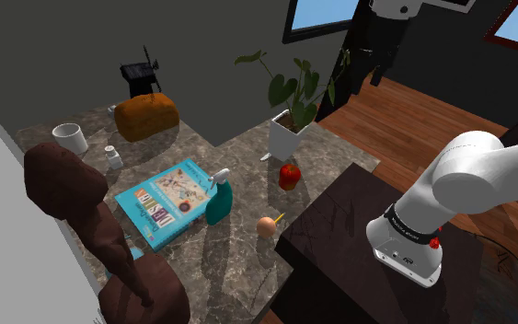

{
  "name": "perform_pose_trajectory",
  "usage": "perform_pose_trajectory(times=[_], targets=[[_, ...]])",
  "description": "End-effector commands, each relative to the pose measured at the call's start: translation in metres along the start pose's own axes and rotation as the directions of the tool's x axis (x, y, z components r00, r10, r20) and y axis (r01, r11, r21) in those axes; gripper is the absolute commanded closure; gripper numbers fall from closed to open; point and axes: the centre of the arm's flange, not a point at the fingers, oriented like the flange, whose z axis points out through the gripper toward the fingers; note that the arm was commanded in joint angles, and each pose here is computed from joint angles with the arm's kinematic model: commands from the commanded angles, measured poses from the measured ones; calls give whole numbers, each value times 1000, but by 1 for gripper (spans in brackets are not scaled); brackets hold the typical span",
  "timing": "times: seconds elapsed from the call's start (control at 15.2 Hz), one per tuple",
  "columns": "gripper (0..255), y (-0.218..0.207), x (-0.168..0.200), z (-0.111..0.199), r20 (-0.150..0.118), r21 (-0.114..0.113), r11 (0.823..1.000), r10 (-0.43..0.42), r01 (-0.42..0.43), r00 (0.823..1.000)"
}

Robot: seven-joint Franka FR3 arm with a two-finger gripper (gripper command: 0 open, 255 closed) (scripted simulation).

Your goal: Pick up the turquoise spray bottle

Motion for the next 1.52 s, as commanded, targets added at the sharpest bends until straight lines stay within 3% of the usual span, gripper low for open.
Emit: perform_pose_trajectory(times=[0.0,0.33,0.73,1.06,1.45], targets=[[0,0,0,0,0,0,1000,0,0,1000],[0,-49,-1,38,-3,32,986,164,-164,986],[0,-109,8,82,1,70,932,355,-354,935],[0,-158,25,116,10,101,859,504,-502,864],[0,-213,56,155,27,135,739,663,-660,748]])
